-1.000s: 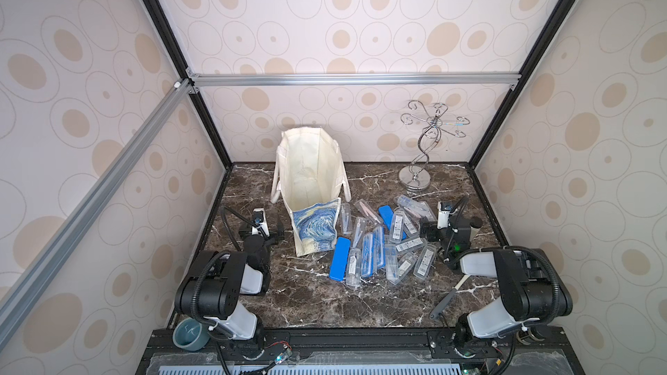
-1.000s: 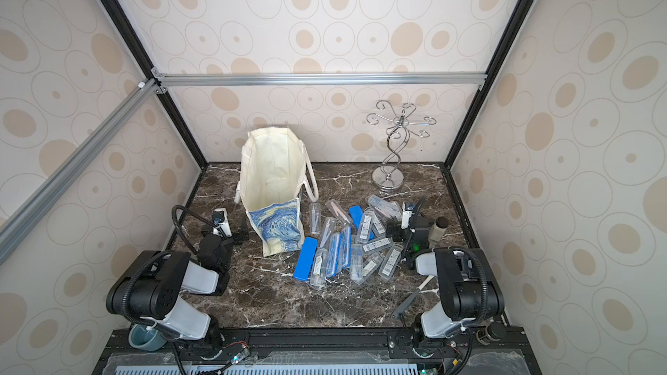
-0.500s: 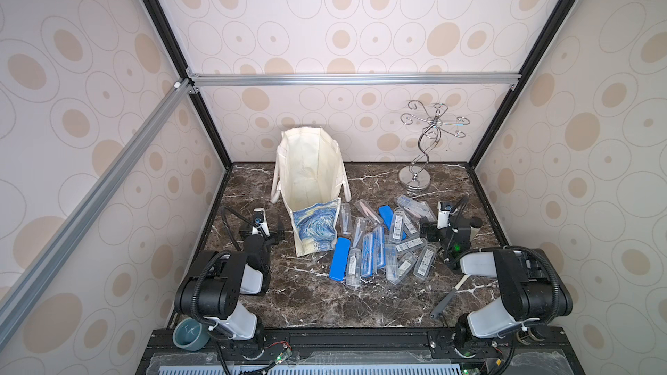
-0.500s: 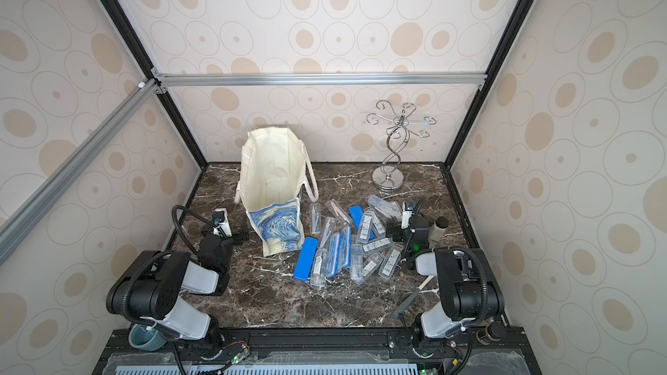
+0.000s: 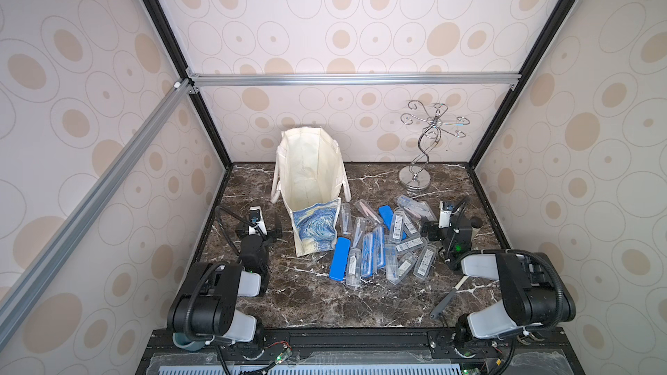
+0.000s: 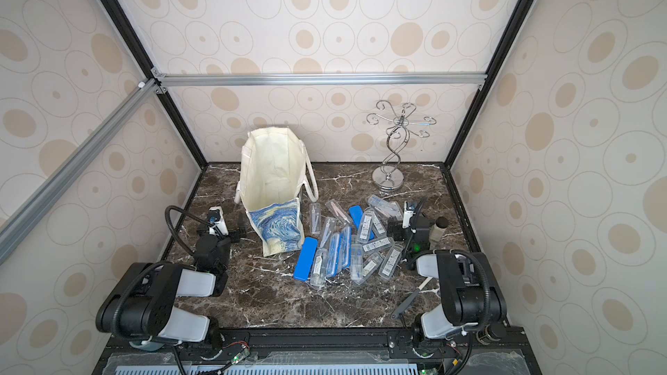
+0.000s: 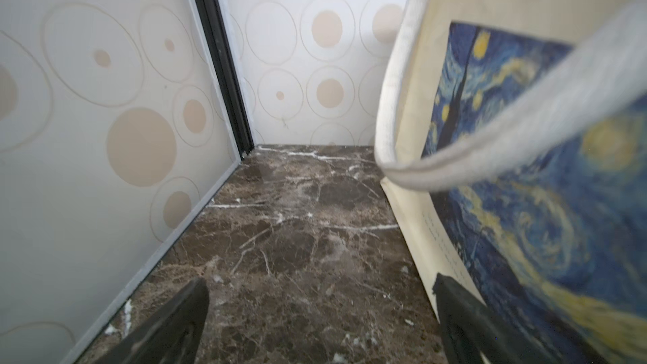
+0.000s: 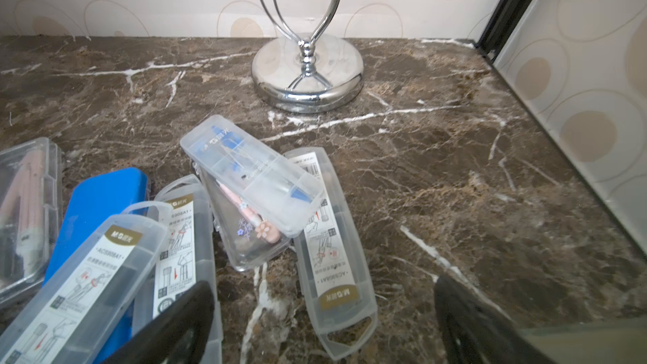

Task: Put the compass set into the canvas bag
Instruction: Adjust the canvas bag at the center of the board.

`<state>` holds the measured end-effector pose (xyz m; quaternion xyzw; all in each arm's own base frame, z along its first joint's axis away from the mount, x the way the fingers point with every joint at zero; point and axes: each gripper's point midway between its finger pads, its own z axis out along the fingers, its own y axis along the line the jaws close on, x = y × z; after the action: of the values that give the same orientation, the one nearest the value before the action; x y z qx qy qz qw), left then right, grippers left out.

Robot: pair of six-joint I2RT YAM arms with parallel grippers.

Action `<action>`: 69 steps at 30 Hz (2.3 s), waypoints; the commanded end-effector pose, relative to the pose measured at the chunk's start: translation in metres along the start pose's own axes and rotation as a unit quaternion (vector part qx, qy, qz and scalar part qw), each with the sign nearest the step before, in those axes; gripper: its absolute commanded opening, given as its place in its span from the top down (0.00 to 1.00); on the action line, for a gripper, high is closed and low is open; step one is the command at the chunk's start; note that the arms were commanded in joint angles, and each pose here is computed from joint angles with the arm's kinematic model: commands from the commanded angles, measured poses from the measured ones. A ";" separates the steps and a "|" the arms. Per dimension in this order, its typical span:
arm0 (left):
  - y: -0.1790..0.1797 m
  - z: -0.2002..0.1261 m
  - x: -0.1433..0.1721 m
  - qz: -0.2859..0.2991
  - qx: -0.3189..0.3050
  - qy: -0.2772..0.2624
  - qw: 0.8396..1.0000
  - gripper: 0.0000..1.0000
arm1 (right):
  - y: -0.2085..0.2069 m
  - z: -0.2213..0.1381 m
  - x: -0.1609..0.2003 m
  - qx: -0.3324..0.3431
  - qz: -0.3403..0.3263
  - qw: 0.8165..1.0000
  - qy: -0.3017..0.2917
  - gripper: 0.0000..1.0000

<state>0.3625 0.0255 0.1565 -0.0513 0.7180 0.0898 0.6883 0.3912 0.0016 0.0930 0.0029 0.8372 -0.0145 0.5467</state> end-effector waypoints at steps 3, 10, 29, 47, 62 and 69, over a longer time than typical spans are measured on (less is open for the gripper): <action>0.018 -0.004 -0.021 -0.042 -0.045 0.009 0.998 0.00 | -0.014 -0.022 -0.024 0.037 0.038 0.998 0.018 0.00; 0.021 -0.013 -0.034 -0.122 -0.052 0.064 0.989 0.00 | -0.021 -0.051 -0.035 0.068 0.132 0.985 0.093 0.00; -0.084 -0.114 0.027 -0.243 0.157 0.184 0.939 0.00 | 0.059 -0.078 0.017 -0.011 0.118 0.943 0.310 0.12; -0.209 -0.169 0.023 -0.091 0.359 0.201 0.907 0.00 | 0.124 -0.034 0.027 -0.002 0.058 0.935 0.350 0.16; -0.224 -0.134 0.037 -0.066 0.275 0.188 0.940 0.00 | 0.138 -0.006 0.037 -0.006 0.049 0.927 0.373 0.16; -0.199 -0.095 0.034 -0.073 0.212 0.179 0.958 0.00 | 0.140 -0.001 0.034 -0.007 0.044 0.927 0.373 0.16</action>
<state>0.2846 -0.1987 0.0948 0.0585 0.8409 -0.1459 0.5179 0.3771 0.1412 0.0614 0.0434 0.9778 0.0267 0.2031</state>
